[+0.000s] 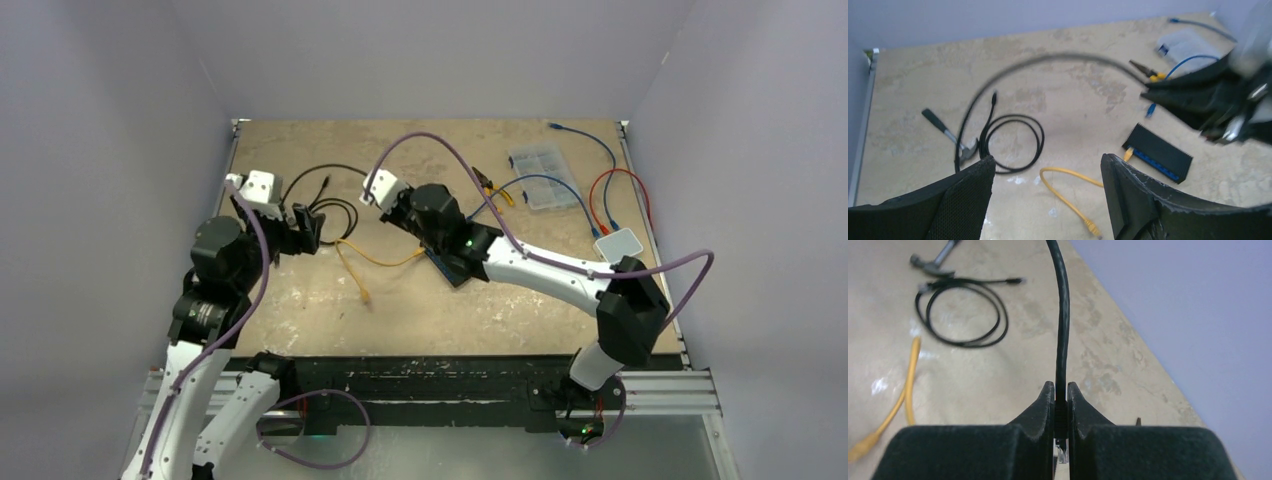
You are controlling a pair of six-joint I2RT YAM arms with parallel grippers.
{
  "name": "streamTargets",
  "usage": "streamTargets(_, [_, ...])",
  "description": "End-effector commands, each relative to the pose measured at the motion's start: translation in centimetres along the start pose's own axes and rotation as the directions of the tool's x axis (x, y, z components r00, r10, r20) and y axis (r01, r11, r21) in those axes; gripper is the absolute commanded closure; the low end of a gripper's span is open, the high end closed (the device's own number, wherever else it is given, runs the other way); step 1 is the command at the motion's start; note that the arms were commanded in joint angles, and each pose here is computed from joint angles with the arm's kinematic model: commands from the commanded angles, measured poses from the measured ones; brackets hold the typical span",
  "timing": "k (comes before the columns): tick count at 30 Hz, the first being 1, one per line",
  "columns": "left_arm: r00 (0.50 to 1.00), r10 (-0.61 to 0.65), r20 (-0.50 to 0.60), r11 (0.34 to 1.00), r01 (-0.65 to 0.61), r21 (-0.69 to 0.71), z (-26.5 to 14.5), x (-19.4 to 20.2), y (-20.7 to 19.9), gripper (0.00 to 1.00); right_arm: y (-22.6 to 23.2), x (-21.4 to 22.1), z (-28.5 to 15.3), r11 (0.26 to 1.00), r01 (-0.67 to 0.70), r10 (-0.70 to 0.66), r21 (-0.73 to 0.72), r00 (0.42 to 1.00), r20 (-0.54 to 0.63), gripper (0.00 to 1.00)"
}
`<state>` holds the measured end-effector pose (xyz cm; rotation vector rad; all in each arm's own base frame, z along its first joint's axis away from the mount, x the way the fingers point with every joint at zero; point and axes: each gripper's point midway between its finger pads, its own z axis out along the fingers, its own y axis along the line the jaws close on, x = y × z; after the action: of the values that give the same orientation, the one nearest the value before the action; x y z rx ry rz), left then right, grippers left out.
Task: Insert the plug into the switch port
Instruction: Pick up the connector from the center of the board.
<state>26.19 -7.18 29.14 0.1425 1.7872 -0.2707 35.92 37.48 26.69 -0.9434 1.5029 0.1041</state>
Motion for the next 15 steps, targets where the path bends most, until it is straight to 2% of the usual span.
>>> streamTargets(1, [0.999,0.045,0.029,0.992,-0.048,0.114,-2.7,-3.9,-2.3,0.25,-0.3,-1.3,-3.0,0.997,0.061,-0.065,0.043,0.991,0.113,1.00])
streamTargets(7, [0.995,0.072,-0.065,0.939,-0.046,0.342,-2.4,-2.7,-6.0,0.27,2.4,-0.7,-6.2,0.991,0.130,-0.123,-0.028,0.976,0.182,1.00])
streamTargets(11, [0.990,0.048,-0.130,0.848,0.029,0.530,-1.7,-1.5,-9.3,0.29,4.4,-0.7,-8.2,0.975,0.208,-0.181,-0.082,0.949,0.258,0.98])
streamTargets(15, [0.983,0.041,-0.179,0.778,0.081,0.623,-0.6,-0.6,-10.9,0.31,5.3,-0.5,-9.5,0.966,0.235,-0.194,-0.106,0.933,0.304,1.00])
